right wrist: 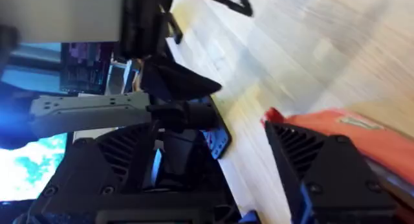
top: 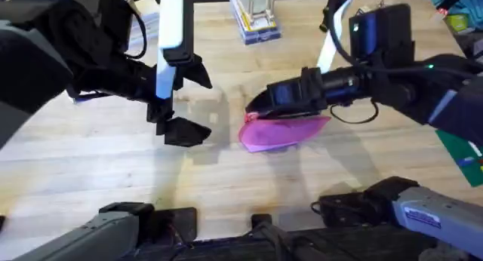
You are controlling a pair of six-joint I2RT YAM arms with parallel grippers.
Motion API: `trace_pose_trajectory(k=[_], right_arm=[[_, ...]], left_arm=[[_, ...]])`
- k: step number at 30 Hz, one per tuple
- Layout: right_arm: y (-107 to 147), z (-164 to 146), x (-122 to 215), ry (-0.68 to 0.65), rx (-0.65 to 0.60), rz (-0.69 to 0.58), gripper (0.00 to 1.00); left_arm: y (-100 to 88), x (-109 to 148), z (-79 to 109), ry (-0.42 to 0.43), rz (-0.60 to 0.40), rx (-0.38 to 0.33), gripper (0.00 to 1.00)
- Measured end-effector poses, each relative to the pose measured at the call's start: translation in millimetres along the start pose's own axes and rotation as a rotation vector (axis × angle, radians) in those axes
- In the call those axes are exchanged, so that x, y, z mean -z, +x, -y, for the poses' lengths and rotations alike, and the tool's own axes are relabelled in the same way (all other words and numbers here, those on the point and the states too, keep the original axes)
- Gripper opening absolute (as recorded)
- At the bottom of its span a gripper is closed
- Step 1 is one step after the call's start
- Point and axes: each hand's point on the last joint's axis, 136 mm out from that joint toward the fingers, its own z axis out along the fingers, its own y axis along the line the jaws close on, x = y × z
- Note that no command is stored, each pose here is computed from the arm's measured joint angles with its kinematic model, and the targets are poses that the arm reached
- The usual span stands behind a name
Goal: Unzip the bag, pick up the pens from the table one at a time and place them inside, then zip the bag closed.
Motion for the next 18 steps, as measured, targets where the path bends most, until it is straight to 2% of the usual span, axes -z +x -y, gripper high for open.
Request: trace_pose_trajectory(k=[6, 11, 18], right_arm=[[-14.9, -20.7, 4.5, -0.038, 0.045, 0.015, 0.996], [-19.4, -23.8, 5.7, -0.035, 0.057, 0.024, 0.997], [-28.2, -13.2, 10.6, 0.074, 0.11, 0.081, 0.997]], left_arm=[[0.0, 0.0, 0.0, 0.0, 0.0, 0.0, 0.994], [0.0, 0.0, 0.0, 0.0, 0.0, 0.0, 0.994], [0.0, 0.0, 0.0, 0.0, 0.0, 0.0, 0.994]])
